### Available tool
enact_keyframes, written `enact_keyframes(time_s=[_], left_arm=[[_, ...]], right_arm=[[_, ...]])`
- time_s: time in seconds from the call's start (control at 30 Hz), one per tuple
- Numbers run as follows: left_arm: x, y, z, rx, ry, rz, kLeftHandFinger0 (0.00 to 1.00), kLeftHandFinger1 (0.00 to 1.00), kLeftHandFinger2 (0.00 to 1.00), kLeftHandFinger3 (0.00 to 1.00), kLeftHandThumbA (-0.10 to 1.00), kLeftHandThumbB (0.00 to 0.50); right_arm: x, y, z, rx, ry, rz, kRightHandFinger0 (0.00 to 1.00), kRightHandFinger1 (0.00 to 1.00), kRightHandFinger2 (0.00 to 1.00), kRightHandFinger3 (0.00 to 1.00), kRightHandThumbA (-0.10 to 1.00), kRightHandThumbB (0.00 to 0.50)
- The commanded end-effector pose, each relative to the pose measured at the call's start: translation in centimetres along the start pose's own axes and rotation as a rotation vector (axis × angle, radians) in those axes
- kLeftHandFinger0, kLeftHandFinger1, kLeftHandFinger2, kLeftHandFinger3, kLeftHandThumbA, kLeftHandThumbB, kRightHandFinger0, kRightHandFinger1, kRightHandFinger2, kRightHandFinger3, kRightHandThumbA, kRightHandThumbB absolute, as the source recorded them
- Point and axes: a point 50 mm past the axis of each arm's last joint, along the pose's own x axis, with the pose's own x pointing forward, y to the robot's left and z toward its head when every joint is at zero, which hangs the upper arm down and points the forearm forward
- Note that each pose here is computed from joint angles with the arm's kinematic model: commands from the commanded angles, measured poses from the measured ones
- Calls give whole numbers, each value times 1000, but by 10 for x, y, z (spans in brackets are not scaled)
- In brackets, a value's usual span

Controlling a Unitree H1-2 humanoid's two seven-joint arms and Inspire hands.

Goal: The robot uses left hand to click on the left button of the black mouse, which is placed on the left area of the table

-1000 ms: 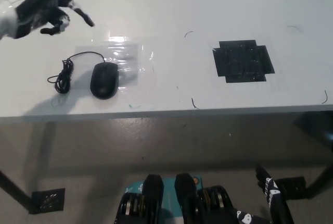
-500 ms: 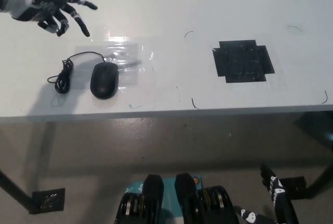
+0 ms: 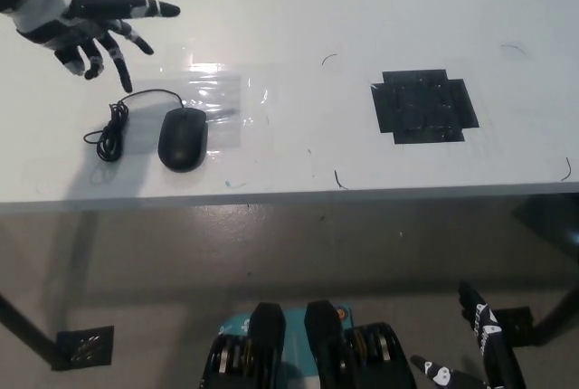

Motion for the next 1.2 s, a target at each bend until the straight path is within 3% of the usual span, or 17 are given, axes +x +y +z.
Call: enact_keyframes(time_s=[0.0, 0.03, 0.07, 0.13, 0.2, 0.27, 0.33, 0.4, 0.57, 0.7, 0.8, 0.9, 1.0, 1.17], left_arm=[[-20, 17, 12, 79, -6, 82, 0, 91, 395, 1000, 1000, 322], [-17, 15, 12, 66, -21, 57, 0, 40, 348, 1000, 1000, 300], [-10, 12, 11, 44, -10, 29, 0, 2, 292, 1000, 1000, 338], [0, 7, 9, 63, -24, 26, 0, 0, 281, 1000, 1000, 322], [8, 3, 11, 56, -25, 36, 0, 0, 209, 1000, 1000, 326], [15, 0, 11, 22, -12, 22, 0, 1, 231, 1000, 1000, 341], [22, -4, 13, 33, 17, 20, 0, 115, 466, 1000, 1000, 401], [30, -7, 13, 29, 28, 14, 0, 178, 524, 1000, 1000, 404], [43, -12, 9, 29, 70, 7, 0, 177, 503, 1000, 1000, 428], [49, -14, 9, -22, 82, -16, 0, 62, 336, 1000, 1000, 424], [51, -16, 10, 13, 85, -15, 0, 55, 352, 1000, 1000, 435], [52, -15, 11, -5, 99, -24, 0, 110, 434, 1000, 1000, 444], [54, -16, 10, -44, 118, -24, 0, 94, 433, 1000, 1000, 476], [51, -14, 11, -26, 107, -12, 0, 67, 423, 1000, 1000, 462]], right_arm=[[6, -6, 13, -14, -92, -4, 1000, 1000, 1000, 1000, 1000, 326], [7, -7, 14, -20, -93, -3, 1000, 1000, 1000, 1000, 1000, 321], [7, -8, 14, -23, -94, -2, 1000, 1000, 1000, 1000, 1000, 315], [7, -8, 13, -16, -91, -1, 1000, 1000, 1000, 1000, 1000, 315], [8, -9, 14, -23, -94, 1, 1000, 1000, 1000, 1000, 1000, 307], [9, -9, 14, -20, -96, 2, 1000, 1000, 1000, 1000, 1000, 305], [9, -9, 14, -14, -94, 2, 1000, 1000, 1000, 1000, 1000, 305], [9, -9, 14, -19, -96, 0, 1000, 1000, 1000, 1000, 1000, 308], [7, -8, 15, -27, -98, 3, 1000, 1000, 1000, 1000, 1000, 308], [8, -8, 15, -26, -98, 7, 1000, 1000, 1000, 1000, 1000, 315], [8, -8, 15, -23, -100, 8, 1000, 1000, 1000, 1000, 1000, 313], [9, -8, 16, -26, -105, 6, 1000, 1000, 1000, 1000, 1000, 310], [9, -8, 16, -18, -102, 9, 1000, 1000, 1000, 1000, 1000, 312], [11, -7, 16, -27, -105, 13, 1000, 1000, 1000, 1000, 1000, 306]])
